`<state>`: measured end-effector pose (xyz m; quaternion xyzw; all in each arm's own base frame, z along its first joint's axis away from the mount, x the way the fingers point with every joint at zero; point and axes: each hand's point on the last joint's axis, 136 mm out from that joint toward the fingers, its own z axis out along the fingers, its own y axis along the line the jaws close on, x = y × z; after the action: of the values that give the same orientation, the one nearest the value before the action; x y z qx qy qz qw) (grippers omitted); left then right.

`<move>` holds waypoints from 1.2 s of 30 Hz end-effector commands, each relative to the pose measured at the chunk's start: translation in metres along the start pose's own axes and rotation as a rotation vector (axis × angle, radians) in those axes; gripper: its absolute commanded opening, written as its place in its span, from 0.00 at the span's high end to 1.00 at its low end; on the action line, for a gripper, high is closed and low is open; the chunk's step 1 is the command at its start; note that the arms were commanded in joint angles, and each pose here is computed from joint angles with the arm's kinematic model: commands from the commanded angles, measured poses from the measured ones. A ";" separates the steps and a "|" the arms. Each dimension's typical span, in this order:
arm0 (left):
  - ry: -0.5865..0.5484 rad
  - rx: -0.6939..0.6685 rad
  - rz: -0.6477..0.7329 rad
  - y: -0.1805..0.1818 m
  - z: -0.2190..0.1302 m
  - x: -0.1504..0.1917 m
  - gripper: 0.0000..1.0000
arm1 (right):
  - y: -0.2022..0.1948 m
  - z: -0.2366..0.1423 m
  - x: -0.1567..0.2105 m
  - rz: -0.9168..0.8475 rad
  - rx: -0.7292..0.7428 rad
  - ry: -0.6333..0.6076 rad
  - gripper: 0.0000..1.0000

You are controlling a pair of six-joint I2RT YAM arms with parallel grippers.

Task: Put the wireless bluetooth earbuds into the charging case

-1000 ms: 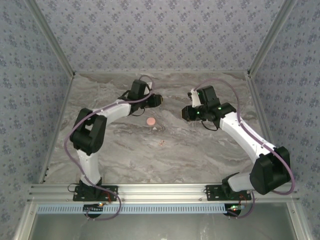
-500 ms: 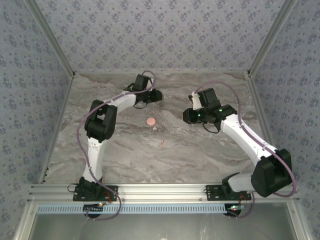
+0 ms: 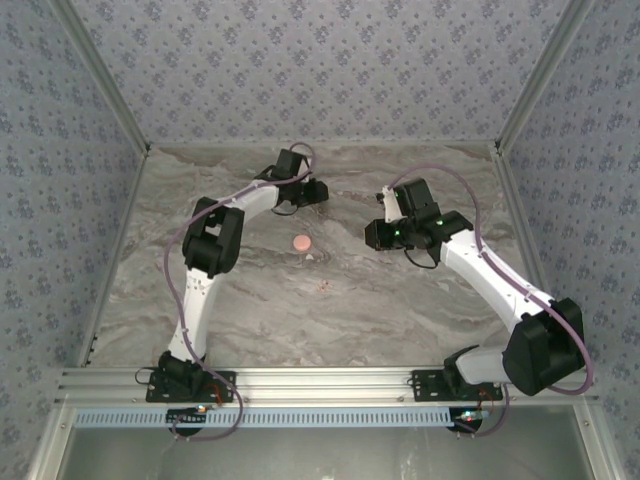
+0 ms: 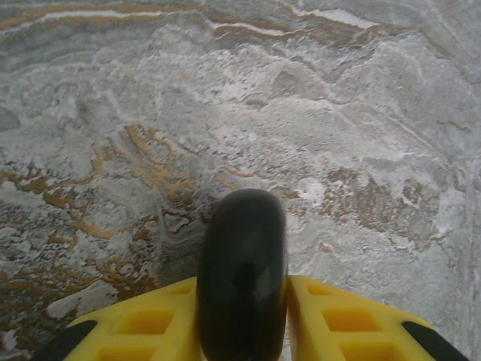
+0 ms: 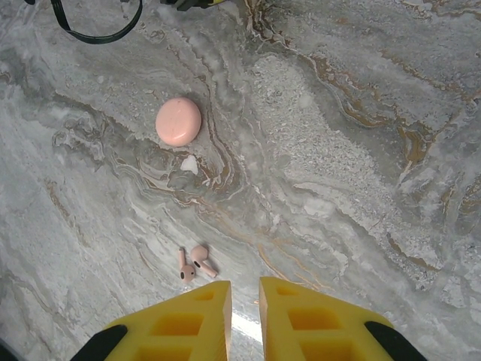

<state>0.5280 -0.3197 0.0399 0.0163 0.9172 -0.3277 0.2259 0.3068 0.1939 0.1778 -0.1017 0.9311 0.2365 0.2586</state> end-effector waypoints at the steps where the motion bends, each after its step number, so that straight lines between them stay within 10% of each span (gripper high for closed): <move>1: 0.022 -0.058 -0.037 0.017 0.007 0.007 0.63 | -0.003 -0.003 0.007 0.011 0.023 0.010 0.81; 13: -0.076 -0.124 0.112 0.000 -0.053 -0.022 0.39 | -0.006 0.013 0.011 0.019 0.021 0.032 0.66; 23: -0.100 -0.245 0.185 0.009 -0.130 0.000 0.43 | 0.004 0.055 0.003 0.006 -0.038 0.101 0.62; 36: 0.032 -0.369 0.086 0.065 -0.140 0.069 0.60 | 0.038 0.130 0.005 -0.044 -0.077 0.235 0.72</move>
<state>0.4249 -0.2017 0.0712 0.0292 0.9591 -0.1602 0.2314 0.3424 0.2781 0.0942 -0.1519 0.9448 0.2467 0.1531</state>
